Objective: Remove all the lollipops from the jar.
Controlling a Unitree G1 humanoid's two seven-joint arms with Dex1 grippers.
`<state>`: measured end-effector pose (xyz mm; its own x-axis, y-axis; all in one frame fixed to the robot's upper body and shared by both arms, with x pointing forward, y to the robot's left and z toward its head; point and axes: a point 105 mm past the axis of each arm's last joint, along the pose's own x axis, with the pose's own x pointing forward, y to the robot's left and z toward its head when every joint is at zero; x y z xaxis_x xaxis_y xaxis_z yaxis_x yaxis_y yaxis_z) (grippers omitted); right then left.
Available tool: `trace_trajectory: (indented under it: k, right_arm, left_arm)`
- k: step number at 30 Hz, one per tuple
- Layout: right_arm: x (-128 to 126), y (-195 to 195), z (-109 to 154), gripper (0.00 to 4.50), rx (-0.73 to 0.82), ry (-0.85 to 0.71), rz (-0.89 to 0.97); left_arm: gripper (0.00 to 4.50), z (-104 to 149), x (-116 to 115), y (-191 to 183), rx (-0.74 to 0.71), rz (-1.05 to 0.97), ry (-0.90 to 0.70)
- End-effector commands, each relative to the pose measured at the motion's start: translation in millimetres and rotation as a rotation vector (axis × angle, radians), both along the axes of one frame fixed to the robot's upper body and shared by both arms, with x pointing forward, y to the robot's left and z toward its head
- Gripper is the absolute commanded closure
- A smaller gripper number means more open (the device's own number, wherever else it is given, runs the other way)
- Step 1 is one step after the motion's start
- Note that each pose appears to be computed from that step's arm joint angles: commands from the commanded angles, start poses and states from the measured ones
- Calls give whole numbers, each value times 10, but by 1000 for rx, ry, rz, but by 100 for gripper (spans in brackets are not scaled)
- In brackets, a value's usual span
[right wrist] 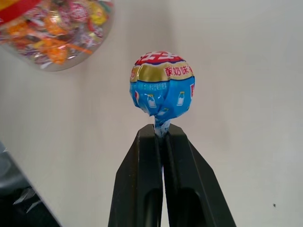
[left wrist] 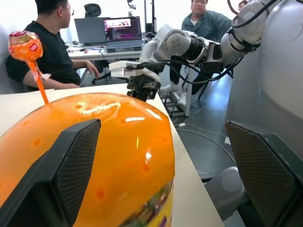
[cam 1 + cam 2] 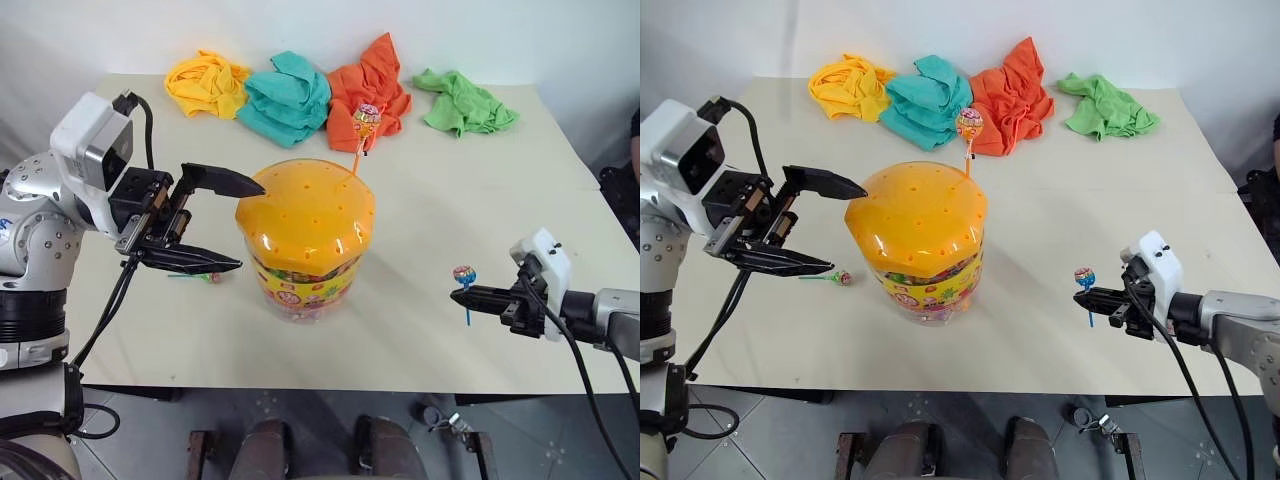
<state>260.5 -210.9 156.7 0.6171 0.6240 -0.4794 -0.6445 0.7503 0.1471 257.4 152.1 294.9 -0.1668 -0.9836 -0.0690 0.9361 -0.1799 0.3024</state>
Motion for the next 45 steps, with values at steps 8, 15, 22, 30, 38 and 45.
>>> trace_trajectory:
  k: [8, 15, 22, 30, 38, 45]
  right_arm:
    - [162, -133, -123, 103, 10, -46, -93]
    - [231, 28, 598, 3, 29, -289, 34]
    - [380, 591, 1503, 3, 83, -568, 288]
    - [525, 1096, 1779, 3, 186, -618, 520]
    - [547, 1294, 1724, 3, 241, -592, 640]
    - [580, 1449, 1838, 127, 281, -628, 700]
  left_arm:
    - [0, 148, -18, -68, 21, -10, -58]
    - [0, 191, 56, 26, 19, 59, -72]
    - [0, 260, 128, 159, -6, 132, -89]
    - [0, 375, 203, 355, -116, 274, -66]
    - [0, 304, 203, 602, -188, 395, -15]
    - [0, 263, 177, 639, -220, 403, 3]
